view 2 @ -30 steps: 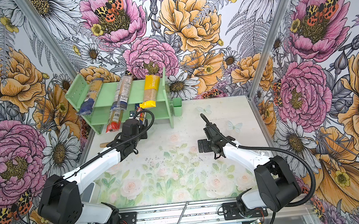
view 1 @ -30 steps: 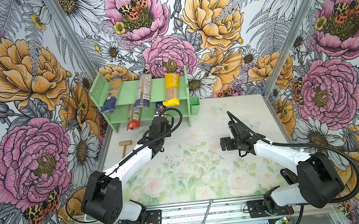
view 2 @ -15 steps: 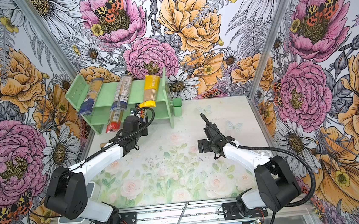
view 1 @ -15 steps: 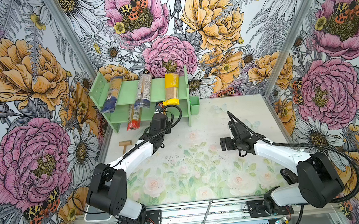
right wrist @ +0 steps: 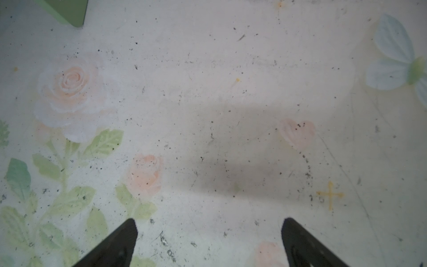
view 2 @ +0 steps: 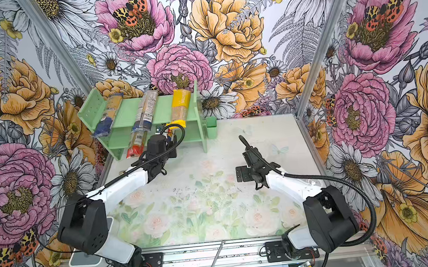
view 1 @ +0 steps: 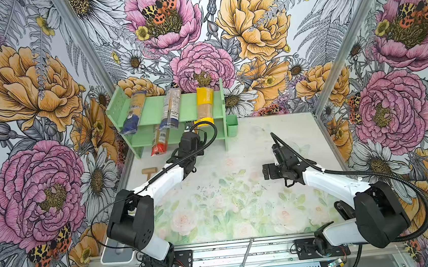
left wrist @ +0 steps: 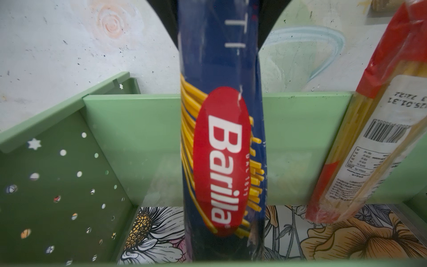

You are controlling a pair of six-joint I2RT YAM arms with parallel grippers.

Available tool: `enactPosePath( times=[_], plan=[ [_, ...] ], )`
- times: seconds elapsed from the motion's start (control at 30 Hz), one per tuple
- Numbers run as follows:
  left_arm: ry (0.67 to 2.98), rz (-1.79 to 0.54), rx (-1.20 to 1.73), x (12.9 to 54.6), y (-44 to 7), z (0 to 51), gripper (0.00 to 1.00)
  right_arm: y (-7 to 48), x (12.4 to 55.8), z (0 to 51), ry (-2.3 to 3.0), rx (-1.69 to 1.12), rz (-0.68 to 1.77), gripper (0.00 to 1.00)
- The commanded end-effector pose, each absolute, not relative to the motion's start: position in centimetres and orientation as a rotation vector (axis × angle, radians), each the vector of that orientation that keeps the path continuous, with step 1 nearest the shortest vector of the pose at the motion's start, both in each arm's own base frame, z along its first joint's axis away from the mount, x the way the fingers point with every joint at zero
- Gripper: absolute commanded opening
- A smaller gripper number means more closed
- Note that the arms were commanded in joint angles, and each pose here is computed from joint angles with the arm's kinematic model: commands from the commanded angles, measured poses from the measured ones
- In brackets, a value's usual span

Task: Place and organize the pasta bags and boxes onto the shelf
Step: 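Hold the Barilla box in front of the lower tier beside the red-and-white bag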

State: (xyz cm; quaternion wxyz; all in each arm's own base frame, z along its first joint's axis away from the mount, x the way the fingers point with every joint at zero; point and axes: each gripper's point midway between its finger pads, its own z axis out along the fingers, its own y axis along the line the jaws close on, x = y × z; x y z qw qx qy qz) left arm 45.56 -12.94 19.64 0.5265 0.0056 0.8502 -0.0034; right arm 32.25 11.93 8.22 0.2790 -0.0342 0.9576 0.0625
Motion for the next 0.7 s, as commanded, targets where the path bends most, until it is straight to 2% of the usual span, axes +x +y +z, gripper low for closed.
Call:
enactPosePath(
  times=[0.0, 0.67],
  plan=[
    [1.774, -0.078, -0.041, 47.9, -13.2, 27.8, 0.00, 11.6, 32.4, 8.9, 2.546, -0.090, 0.162, 1.00],
    [1.764, -0.055, -0.033, 48.9, -12.7, 27.9, 0.00, 11.5, 32.2, 9.6, 2.531, -0.086, 0.164, 1.00]
  ],
)
